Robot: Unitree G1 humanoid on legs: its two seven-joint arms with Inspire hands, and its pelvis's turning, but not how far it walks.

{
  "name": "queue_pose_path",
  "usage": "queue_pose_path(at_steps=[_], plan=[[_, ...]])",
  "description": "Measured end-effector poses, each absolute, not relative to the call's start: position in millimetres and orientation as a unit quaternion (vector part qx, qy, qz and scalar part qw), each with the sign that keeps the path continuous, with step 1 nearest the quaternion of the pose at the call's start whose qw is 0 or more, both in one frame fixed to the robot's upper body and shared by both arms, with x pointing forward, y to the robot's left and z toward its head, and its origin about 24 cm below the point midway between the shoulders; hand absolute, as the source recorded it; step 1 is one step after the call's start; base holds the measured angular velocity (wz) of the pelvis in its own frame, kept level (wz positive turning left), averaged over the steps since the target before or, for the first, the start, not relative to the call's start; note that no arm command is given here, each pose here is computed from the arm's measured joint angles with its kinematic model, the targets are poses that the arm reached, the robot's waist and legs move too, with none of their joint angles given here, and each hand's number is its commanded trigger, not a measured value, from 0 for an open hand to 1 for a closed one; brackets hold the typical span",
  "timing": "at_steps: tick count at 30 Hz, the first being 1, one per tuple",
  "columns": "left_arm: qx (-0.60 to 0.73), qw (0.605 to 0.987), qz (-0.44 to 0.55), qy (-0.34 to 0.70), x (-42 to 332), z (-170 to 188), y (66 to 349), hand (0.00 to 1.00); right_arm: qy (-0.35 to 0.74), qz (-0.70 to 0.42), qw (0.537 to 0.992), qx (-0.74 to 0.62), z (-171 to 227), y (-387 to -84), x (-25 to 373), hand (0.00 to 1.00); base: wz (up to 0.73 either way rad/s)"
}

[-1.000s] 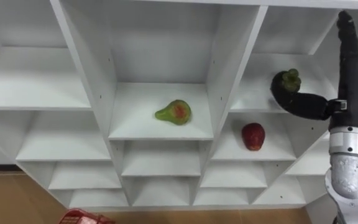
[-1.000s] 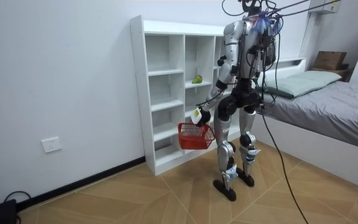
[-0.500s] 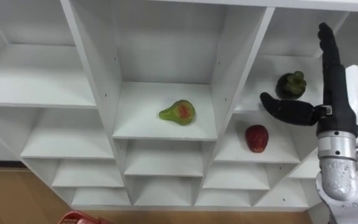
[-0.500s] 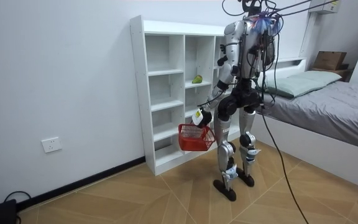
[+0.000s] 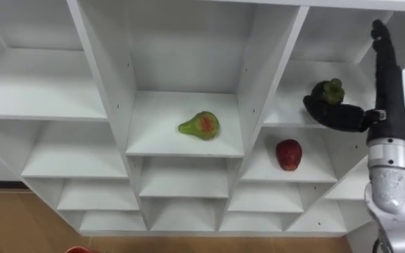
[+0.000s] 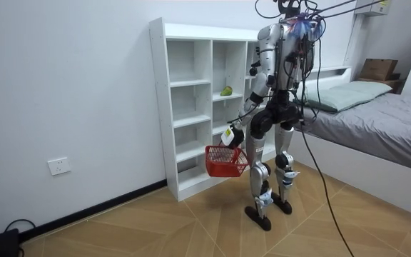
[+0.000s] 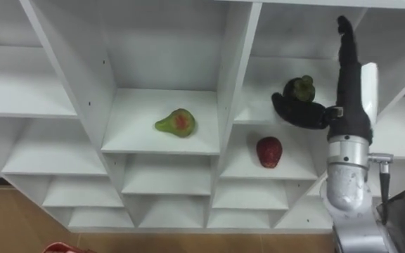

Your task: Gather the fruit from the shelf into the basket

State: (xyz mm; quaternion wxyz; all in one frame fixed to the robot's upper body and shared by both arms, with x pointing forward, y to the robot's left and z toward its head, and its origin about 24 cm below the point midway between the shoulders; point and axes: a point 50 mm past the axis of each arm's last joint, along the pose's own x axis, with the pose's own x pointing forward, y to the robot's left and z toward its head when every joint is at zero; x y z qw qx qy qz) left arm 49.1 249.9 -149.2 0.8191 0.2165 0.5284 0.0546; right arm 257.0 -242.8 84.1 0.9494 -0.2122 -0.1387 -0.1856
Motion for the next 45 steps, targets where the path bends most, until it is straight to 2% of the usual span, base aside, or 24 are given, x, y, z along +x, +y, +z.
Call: queue_pose_path(at_steps=[17,45], plan=[[0.238,0.812,0.04,0.532,53.9,-146.5,252.8,1.0,-0.072,-0.171,0.963,-0.193,72.2,-254.3,270.1,0.0,0.01],[0.236,0.808,0.041,0.538,54.7,-147.7,255.3,1.0,0.014,-0.047,0.976,-0.213,43.7,-247.4,281.1,0.0,0.01]])
